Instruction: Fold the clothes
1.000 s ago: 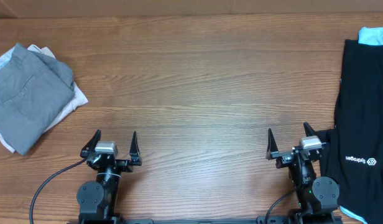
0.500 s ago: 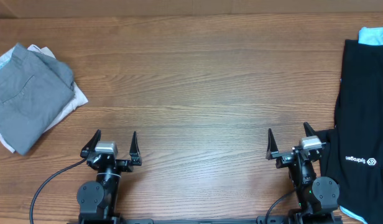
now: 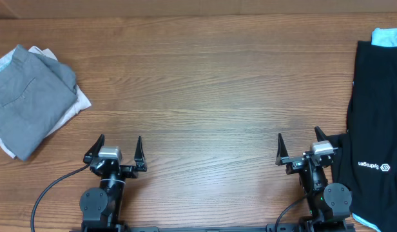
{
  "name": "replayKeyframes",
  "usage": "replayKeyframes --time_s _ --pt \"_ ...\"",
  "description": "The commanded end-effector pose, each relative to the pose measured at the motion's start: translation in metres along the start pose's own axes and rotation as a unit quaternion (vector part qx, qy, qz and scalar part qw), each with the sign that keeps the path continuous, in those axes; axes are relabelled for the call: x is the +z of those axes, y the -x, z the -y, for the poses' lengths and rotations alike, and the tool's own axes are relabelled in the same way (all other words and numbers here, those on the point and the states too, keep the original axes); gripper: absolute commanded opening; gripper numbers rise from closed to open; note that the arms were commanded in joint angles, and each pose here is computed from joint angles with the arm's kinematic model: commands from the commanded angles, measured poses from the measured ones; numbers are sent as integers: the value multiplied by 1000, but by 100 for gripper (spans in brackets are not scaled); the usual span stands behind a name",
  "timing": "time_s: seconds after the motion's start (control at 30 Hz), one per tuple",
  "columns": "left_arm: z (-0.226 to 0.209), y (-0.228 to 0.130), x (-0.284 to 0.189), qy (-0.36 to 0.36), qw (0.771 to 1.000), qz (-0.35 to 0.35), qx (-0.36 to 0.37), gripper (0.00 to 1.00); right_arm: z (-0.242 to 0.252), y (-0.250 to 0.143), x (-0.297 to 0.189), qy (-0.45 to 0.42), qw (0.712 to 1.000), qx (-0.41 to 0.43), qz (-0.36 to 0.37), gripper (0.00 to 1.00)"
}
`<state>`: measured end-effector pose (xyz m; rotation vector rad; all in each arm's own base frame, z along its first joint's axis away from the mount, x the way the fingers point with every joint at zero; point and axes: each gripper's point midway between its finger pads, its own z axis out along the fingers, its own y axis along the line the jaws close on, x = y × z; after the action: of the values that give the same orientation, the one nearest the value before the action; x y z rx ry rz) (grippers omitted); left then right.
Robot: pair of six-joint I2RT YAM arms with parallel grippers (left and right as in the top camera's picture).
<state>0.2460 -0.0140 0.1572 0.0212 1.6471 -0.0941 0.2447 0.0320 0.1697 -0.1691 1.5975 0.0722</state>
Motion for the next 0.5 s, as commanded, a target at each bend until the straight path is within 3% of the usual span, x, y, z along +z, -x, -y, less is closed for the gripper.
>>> replayKeyframes --time_s 0.0,0.2,0.37,0.47 --pt "0 0 0 -1 1000 2 -15 100 2 -1 0 -5 1000 2 4 100" --pt "0 1 -1 -2 1000 2 -25 100 14 1 -1 -40 998 56 3 100" --pt "1 14 -7 -3 1000 -6 -25 100 23 18 -5 -63 994 85 14 100" --pt "3 32 -14 -3 1000 -14 -26 100 29 23 -7 -80 992 99 -17 100"
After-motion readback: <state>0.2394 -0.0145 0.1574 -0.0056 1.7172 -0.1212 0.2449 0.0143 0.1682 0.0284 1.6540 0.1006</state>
